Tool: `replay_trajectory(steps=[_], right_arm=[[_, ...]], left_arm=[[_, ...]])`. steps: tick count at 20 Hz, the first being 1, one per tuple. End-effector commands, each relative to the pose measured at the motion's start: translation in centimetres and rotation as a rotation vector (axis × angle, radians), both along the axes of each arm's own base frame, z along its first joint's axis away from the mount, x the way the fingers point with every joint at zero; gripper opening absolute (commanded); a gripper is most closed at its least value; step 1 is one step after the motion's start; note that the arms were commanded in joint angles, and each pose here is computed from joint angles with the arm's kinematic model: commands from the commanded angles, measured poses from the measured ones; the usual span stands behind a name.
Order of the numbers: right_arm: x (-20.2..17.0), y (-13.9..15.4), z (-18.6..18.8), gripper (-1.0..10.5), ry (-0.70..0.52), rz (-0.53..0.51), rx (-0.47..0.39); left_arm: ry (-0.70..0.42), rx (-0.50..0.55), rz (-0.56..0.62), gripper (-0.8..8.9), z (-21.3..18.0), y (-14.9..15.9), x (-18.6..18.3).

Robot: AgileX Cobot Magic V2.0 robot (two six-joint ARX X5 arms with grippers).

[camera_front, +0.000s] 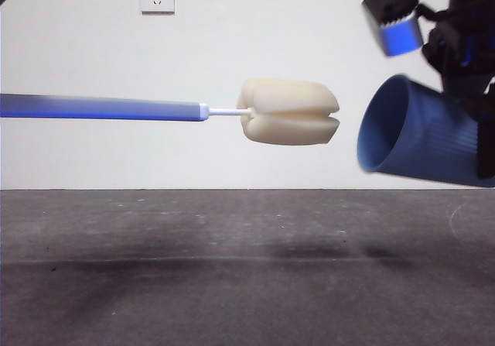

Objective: Pick up the cup brush,pick up the cup,insert the brush into the cup,clean the cup,put the cup brush back,put the cup back to the fixed position on the table

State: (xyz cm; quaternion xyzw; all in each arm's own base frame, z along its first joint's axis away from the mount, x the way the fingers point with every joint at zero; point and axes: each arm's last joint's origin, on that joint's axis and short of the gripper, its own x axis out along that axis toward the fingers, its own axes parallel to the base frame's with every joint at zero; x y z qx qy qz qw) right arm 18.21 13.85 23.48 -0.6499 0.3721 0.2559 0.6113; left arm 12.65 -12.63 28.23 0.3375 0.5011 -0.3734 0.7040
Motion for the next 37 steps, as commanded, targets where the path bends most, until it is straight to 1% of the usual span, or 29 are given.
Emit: replay_trajectory(steps=[1,3,7,11,14,18,21,23,25,27,29,32,35,37], right_arm=[[0.3,0.9,-0.7,-0.2,-0.011,0.039,-0.055],[0.3,1.7,-1.1,-0.2,-0.017,0.082,-0.067],[0.1,3.0,-0.9,-0.2,-0.065,0.145,-0.038],[-0.6,3.9,-0.9,-0.2,-0.073,0.228,-0.084],[-1.2,4.5,-1.0,-0.2,-0.074,0.281,-0.103],[-1.7,6.0,-1.9,-0.2,-0.066,0.339,-0.116],[-1.9,7.2,-2.9,-0.2,-0.059,0.375,-0.123],[-2.1,7.7,-3.3,-0.2,-0.059,0.389,-0.127],[-2.1,7.7,-3.3,-0.2,-0.063,0.386,-0.132],[-2.0,7.6,-3.2,-0.2,-0.086,0.364,-0.161],[-2.0,7.4,-3.3,-0.2,-0.090,0.353,-0.184],[-2.0,7.4,-3.3,-0.2,-0.089,0.341,-0.175],[-2.0,7.4,-3.3,-0.2,-0.091,0.331,-0.167],[-2.0,7.4,-3.3,-0.2,-0.092,0.331,-0.166]], left_arm=[[-0.002,0.002,-0.017,-0.08,-0.1,-0.1,0.0],[0.009,0.012,-0.019,-0.08,-0.2,-0.1,0.0],[0.047,0.043,-0.038,-0.08,-0.9,-0.8,0.3],[0.059,0.048,-0.066,-0.08,-1.9,-2.3,0.9],[0.074,0.041,-0.067,-0.08,-2.8,-3.3,1.6],[0.096,-0.022,-0.057,-0.08,-3.5,-4.5,2.4],[0.084,-0.065,-0.037,-0.08,-3.6,-5.0,2.7],[0.104,-0.049,-0.019,-0.08,-3.6,-4.8,2.5],[0.115,0.014,0.010,-0.08,-3.7,-4.2,2.4],[0.133,0.039,0.037,-0.08,-3.6,-3.7,2.2],[0.123,0.063,0.050,-0.08,-3.2,-3.1,1.8],[0.140,0.095,0.066,-0.08,-2.2,-1.6,0.7],[0.158,0.113,0.085,-0.08,-1.1,0.1,-0.7],[0.164,0.096,0.094,-0.08,-0.5,0.8,-1.4]])
